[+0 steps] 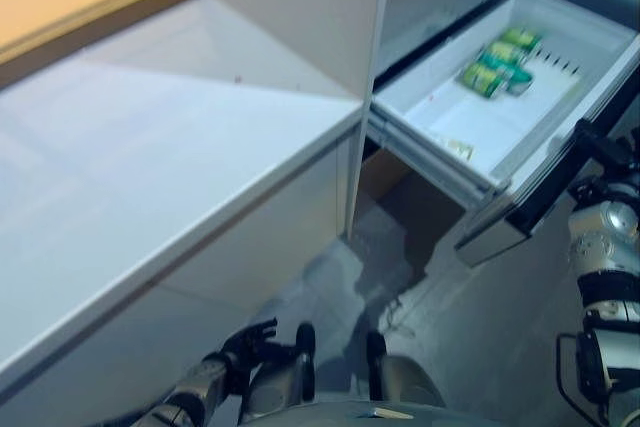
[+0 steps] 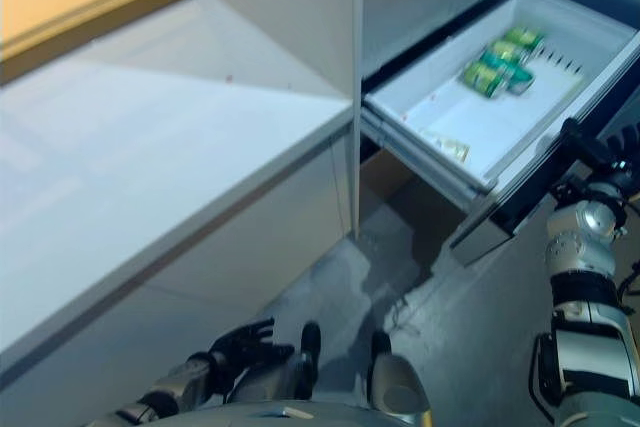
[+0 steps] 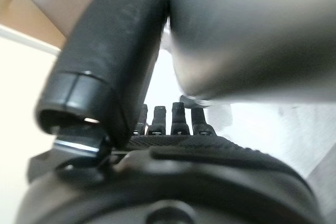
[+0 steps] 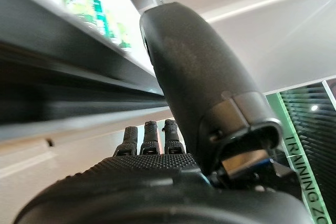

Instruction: Put drinks into fridge and close the fridge

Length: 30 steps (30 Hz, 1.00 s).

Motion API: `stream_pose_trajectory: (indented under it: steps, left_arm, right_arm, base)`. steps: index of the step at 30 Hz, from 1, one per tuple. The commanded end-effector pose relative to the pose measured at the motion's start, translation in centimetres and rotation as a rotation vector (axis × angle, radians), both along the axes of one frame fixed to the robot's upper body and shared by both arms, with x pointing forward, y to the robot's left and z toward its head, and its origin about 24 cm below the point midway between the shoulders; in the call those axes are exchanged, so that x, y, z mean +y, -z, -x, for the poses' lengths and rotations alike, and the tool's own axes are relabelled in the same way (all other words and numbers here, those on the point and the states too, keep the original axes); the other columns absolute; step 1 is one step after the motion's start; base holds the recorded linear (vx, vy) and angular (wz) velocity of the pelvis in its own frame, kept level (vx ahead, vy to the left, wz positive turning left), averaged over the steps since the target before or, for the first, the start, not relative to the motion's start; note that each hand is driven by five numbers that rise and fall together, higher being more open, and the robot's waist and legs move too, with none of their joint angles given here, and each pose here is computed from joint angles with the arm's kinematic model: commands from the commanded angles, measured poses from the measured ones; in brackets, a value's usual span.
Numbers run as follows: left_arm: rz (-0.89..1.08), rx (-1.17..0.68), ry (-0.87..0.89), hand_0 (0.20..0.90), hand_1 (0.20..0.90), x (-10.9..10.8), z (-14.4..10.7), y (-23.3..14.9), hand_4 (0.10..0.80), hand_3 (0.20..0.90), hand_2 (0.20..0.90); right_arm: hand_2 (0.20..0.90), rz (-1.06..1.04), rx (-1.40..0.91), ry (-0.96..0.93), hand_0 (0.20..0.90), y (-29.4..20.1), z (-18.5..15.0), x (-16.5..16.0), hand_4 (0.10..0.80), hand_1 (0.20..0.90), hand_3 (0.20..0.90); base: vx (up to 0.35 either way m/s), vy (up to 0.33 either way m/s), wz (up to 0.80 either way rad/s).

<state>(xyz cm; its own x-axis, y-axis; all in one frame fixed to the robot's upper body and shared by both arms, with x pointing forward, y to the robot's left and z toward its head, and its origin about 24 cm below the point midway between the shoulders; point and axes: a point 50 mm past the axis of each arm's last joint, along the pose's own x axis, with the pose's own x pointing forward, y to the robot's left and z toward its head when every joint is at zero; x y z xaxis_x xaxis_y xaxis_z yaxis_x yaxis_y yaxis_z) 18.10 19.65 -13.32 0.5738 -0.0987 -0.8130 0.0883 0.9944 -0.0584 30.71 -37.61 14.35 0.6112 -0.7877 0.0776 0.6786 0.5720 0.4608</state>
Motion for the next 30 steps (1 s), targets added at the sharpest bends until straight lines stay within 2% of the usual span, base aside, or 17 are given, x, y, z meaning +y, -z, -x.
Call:
stream_pose_trajectory:
  steps: [1, 5, 11, 18, 24, 30]
  left_arm:
    - [-0.007, -0.026, -0.068, 0.900, 0.900, 0.5, 0.5, 0.0, 0.800, 0.900, 0.900]
    - [0.019, -0.060, -0.123, 0.900, 0.900, 0.4, -0.1, -0.3, 0.800, 0.900, 0.900]
    - [0.042, -0.070, -0.167, 0.900, 0.900, 0.3, 0.0, -0.3, 0.800, 0.900, 0.900]
    - [0.041, -0.047, -0.203, 0.900, 0.900, 0.8, 1.4, 0.1, 0.800, 0.900, 0.900]
    - [0.061, -0.039, -0.196, 0.900, 0.900, 1.2, 2.5, 0.4, 0.800, 0.900, 0.900]
    - [0.073, -0.041, -0.169, 0.900, 0.900, 1.6, 2.8, 0.3, 0.800, 0.900, 0.900]
  right_arm:
    - [0.900, 0.098, -0.284, -0.032, 0.900, -6.5, -0.8, 1.2, 0.800, 0.900, 0.900]
    - [0.900, 0.087, -0.299, -0.125, 0.900, -6.6, -1.6, 2.2, 0.800, 0.900, 0.900]
    - [0.900, 0.108, -0.309, -0.373, 0.900, -6.4, -3.1, 5.0, 0.800, 0.900, 0.900]
    - [0.900, 0.292, -0.321, -0.738, 0.900, -8.9, -5.1, 10.5, 0.800, 0.900, 0.900]
    - [0.900, 0.344, -0.307, -0.813, 0.900, -10.8, -6.4, 11.8, 0.800, 0.900, 0.900]
    - [0.900, 0.381, -0.296, -0.758, 0.900, -13.9, -7.6, 12.0, 0.800, 0.900, 0.900]
  base:
    - [-0.067, 0.036, 0.10]
    - [-0.063, 0.057, 0.01]
    - [0.006, 0.042, -0.01]
    - [0.029, 0.015, -0.01]
    - [0.086, -0.002, 0.00]
    - [0.015, 0.029, 0.16]
